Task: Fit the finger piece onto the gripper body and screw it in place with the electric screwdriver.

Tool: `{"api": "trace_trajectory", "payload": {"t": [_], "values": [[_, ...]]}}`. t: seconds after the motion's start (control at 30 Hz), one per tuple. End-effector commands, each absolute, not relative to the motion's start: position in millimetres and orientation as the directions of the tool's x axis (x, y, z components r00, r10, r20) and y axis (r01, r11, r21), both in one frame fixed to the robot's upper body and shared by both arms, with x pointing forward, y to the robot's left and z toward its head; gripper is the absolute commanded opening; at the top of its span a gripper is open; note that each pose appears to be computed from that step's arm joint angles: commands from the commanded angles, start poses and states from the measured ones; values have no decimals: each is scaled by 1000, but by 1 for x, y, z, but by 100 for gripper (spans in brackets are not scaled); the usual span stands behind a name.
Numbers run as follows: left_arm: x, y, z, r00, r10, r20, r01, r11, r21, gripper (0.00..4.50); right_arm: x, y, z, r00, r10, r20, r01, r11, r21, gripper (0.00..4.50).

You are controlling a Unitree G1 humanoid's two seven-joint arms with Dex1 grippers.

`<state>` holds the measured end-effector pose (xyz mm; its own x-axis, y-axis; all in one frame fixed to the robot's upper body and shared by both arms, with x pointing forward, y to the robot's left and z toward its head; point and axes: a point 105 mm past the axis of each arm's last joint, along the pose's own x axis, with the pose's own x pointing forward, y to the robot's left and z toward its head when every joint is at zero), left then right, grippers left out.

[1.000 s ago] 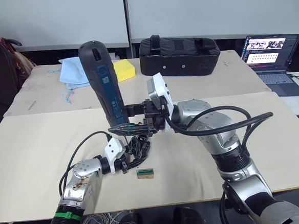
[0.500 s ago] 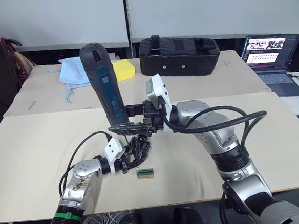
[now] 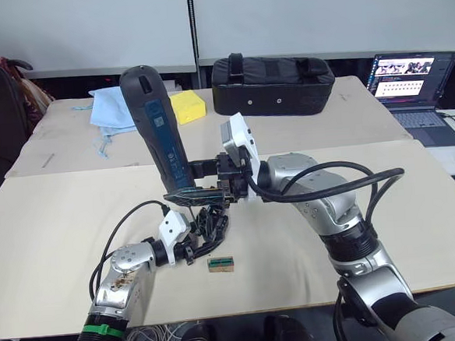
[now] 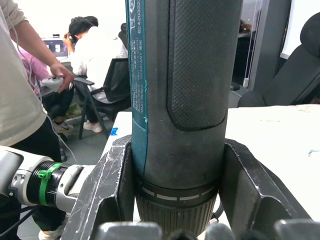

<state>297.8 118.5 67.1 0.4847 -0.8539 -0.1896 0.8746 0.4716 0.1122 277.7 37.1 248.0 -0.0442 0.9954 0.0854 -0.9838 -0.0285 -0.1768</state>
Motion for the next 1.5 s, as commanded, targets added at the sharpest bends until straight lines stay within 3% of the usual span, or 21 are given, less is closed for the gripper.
{"api": "trace_trajectory", "payload": {"t": [0.03,0.83,1.5], "values": [[288,121,43,459,-847,-266,883,467,35,232,271,36,270,-73,987,142,-975,-41,-219,192],[287,121,43,461,-847,-266,882,469,34,232,282,31,255,-14,993,115,-964,17,-265,192],[289,124,44,460,-845,-273,883,468,38,232,288,26,237,54,994,97,-982,71,-175,192]]}}
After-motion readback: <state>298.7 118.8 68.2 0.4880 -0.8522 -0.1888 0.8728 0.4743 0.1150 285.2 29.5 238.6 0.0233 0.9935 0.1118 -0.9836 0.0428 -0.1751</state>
